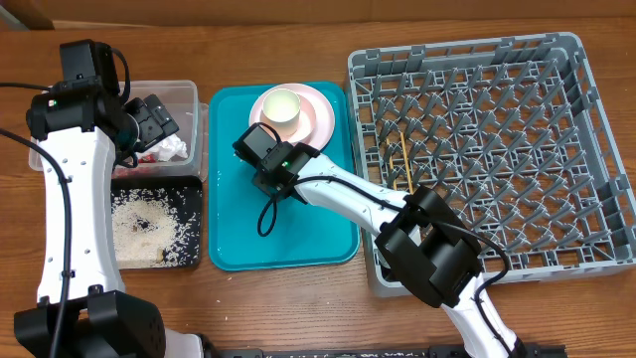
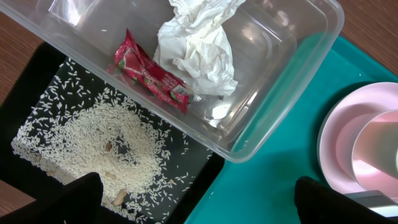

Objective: Sort waste into correct bins and load items into the dishwasher
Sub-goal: 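Lower the right gripper onto the white cup rim on the plate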

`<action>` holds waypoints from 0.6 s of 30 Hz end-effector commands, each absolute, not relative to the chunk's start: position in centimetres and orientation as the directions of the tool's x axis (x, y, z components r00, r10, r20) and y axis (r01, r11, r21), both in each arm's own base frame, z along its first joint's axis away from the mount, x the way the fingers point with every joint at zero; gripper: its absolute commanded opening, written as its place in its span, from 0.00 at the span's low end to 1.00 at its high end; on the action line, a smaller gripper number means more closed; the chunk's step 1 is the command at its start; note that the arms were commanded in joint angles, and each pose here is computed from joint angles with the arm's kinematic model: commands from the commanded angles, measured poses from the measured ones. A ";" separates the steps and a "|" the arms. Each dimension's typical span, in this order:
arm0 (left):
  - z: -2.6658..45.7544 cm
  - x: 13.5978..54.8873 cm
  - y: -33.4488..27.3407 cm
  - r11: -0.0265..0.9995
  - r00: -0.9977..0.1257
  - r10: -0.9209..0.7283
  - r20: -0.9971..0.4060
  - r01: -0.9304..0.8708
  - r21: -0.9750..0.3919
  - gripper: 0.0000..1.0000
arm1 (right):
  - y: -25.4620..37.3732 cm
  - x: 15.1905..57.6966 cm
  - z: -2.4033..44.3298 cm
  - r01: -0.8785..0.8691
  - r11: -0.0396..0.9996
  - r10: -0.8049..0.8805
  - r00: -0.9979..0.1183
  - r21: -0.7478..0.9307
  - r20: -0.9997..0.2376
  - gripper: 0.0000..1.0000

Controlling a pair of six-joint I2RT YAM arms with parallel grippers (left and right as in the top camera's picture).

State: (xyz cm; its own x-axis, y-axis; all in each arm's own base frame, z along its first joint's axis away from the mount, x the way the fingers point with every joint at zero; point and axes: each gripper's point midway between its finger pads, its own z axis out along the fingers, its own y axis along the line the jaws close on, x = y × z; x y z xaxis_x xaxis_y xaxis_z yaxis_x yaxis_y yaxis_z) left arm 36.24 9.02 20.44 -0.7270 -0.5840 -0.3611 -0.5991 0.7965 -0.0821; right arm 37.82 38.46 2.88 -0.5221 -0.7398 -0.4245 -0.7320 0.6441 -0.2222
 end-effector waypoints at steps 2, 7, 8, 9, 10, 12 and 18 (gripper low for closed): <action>21.1 36.7 9.0 0.791 -0.713 -0.592 -0.375 -0.604 -0.100 1.00 | 39.0 39.2 6.6 -0.742 0.616 -0.748 -0.446 -0.265 -0.491 0.37; 21.1 36.7 9.0 0.791 -0.713 -0.592 -0.375 -0.604 -0.100 1.00 | 38.3 40.1 6.1 -0.731 0.627 -0.742 -0.457 -0.268 -0.490 0.37; 21.1 36.7 9.0 0.791 -0.713 -0.592 -0.375 -0.604 -0.100 1.00 | 38.0 40.4 6.1 -0.728 0.632 -0.740 -0.462 -0.268 -0.489 0.37; 21.1 36.7 9.0 0.791 -0.713 -0.592 -0.375 -0.604 -0.100 1.00 | 37.8 40.6 6.0 -0.724 0.636 -0.737 -0.468 -0.268 -0.488 0.37; 21.1 36.7 9.0 0.791 -0.713 -0.592 -0.375 -0.604 -0.100 1.00 | 37.5 40.9 6.0 -0.719 0.641 -0.734 -0.473 -0.267 -0.488 0.37; 21.1 36.7 9.0 0.791 -0.713 -0.592 -0.375 -0.604 -0.100 1.00 | 36.8 41.5 6.0 -0.713 0.653 -0.724 -0.487 -0.257 -0.489 0.37; 21.1 36.7 9.0 0.791 -0.713 -0.592 -0.375 -0.604 -0.100 1.00 | 37.0 41.2 5.7 -0.742 0.648 -0.707 -0.500 -0.174 -0.499 0.36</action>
